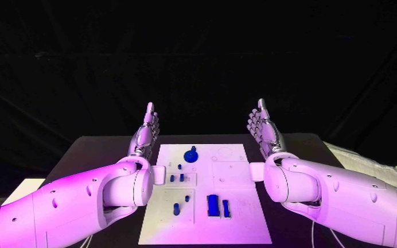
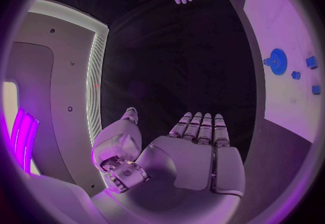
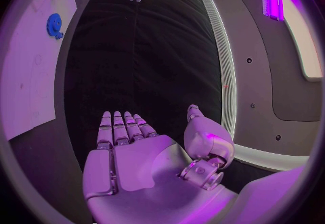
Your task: Assemble the parts on the task board
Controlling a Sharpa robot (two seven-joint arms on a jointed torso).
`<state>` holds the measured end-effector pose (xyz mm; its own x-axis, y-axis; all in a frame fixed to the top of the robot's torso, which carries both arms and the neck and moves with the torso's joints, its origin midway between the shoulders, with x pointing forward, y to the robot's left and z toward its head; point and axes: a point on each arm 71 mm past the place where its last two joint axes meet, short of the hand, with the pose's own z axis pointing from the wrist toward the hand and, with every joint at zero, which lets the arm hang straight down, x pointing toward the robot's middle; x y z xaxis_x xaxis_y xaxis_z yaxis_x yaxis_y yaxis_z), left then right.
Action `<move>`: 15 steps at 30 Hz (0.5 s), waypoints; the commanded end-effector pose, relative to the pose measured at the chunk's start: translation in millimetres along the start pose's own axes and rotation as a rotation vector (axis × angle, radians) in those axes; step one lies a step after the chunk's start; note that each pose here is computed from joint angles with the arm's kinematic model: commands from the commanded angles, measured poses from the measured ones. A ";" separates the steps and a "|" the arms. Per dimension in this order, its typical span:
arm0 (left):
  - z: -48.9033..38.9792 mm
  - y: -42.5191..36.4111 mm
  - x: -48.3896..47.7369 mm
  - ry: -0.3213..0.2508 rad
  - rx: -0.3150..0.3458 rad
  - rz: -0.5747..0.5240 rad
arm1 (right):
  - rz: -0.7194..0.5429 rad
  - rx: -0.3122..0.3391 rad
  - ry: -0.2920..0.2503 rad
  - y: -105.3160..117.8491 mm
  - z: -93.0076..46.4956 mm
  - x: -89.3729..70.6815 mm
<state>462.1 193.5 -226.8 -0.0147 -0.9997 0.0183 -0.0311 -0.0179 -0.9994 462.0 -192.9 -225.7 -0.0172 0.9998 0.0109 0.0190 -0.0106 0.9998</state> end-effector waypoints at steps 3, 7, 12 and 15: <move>-0.4 -2.6 1.1 0.002 0.030 0.008 | -0.001 -0.018 0.000 1.4 -0.3 0.5; -0.4 -2.6 1.1 0.002 0.030 0.008 | -0.001 -0.018 0.000 1.4 -0.3 0.5; -0.4 -2.6 1.1 0.002 0.030 0.008 | -0.001 -0.018 0.000 1.4 -0.3 0.5; -0.4 -2.6 1.1 0.002 0.030 0.008 | -0.001 -0.018 0.000 1.4 -0.3 0.5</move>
<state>462.0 193.6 -226.7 -0.0125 -0.9998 0.0160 -0.0282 -0.0157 -0.9995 462.0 -193.2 -225.6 -0.0136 0.9998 0.0113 0.0187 -0.0110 0.9998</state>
